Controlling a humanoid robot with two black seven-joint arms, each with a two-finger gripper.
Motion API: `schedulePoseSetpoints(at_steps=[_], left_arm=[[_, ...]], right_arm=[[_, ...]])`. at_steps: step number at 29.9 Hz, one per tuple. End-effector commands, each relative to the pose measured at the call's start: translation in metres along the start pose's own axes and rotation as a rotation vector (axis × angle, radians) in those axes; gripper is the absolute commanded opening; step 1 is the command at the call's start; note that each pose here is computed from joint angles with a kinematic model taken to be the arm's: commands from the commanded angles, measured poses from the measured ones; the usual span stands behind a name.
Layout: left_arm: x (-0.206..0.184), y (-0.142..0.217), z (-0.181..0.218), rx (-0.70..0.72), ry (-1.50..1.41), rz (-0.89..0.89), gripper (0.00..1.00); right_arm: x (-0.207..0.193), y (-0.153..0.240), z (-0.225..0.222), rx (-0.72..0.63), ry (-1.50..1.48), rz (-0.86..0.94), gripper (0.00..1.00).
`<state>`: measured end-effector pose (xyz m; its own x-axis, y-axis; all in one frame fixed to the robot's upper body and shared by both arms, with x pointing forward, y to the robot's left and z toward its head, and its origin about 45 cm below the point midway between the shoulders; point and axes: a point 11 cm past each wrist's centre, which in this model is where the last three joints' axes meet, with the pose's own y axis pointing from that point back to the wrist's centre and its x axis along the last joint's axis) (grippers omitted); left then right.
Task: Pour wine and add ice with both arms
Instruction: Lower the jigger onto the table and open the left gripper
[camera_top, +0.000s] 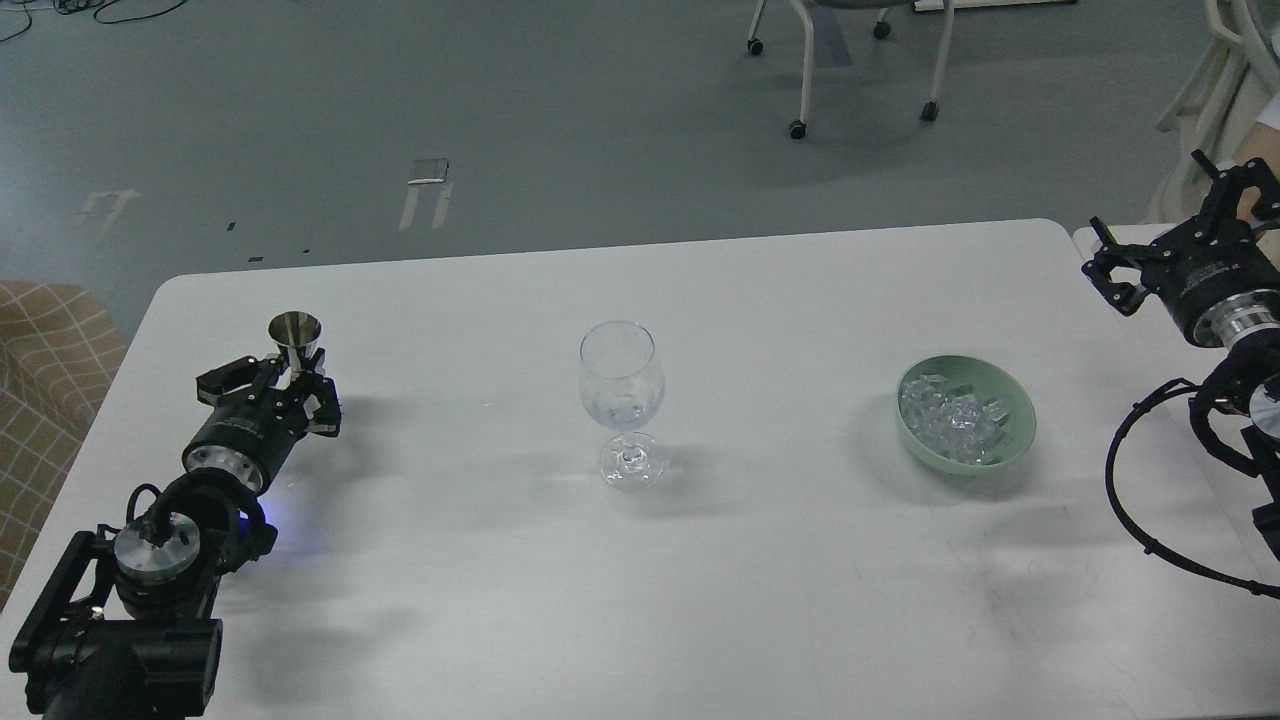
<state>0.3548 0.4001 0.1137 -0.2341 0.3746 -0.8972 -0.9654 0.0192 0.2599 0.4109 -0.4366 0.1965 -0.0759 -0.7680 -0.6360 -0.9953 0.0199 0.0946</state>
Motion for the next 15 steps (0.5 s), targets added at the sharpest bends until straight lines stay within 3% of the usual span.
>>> schedulePoseSetpoints(at_steps=[1,12,15], left_arm=[[0.0023,0.0001,-0.0003,0.001,0.001,0.006,0.34],[0.0063,-0.0041,0.0011,-0.001,0.001,0.014,0.36],[0.0056,-0.0044,0.0017,0.0,-0.002,0.013,0.43]], right_arm=[[0.0005,0.0003,0.0004,-0.001,0.0,0.001,1.0],[0.0006,0.0003,-0.0004,0.002,-0.002,0.001,1.0],[0.0001,0.0002,-0.0005,0.002,-0.002,0.0,1.0]])
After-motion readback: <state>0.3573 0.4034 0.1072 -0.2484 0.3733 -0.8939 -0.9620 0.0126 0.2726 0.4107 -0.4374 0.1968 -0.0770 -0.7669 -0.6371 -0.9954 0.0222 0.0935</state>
